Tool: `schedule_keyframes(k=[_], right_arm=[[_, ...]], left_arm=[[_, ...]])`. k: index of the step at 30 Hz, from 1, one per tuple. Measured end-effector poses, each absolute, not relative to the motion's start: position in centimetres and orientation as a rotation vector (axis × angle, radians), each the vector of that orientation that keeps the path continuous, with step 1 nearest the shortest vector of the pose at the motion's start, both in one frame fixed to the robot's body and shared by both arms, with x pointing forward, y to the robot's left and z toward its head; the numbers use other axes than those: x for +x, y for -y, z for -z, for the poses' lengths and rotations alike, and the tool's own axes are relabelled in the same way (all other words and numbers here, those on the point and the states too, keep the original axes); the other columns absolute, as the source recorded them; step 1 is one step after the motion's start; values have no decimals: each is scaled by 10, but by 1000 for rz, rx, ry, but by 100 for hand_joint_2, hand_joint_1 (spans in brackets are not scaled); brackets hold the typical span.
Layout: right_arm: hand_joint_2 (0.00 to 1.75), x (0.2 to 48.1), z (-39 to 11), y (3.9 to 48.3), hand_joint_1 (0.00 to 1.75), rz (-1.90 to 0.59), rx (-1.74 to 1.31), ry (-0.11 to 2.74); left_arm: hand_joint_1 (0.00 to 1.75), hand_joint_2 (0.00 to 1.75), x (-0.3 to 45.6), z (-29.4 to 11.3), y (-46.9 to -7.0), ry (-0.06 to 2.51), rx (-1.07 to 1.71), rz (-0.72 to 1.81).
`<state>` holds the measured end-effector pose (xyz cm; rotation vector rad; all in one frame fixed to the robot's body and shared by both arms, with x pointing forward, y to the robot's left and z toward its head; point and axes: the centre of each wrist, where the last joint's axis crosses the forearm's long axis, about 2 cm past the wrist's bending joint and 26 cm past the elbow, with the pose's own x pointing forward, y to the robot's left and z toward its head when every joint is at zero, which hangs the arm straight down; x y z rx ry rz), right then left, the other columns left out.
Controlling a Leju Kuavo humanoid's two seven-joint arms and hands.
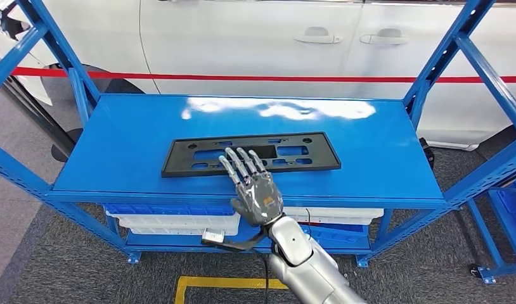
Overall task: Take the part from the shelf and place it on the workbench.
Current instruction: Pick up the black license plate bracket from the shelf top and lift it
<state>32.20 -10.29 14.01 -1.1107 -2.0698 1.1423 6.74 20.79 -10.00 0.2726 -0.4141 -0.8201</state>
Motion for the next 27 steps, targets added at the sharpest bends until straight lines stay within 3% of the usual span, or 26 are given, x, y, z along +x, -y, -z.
schedule_keyframes(k=[12,27], right_arm=[[175,384,-155,125,0,-1255,-1244,1884],[175,385,-143,129,0,-1308,-1229,1827]], left_arm=[[0,0,74,99,-206,430,278,901],[0,0,75,98,-207,444,289,903]])
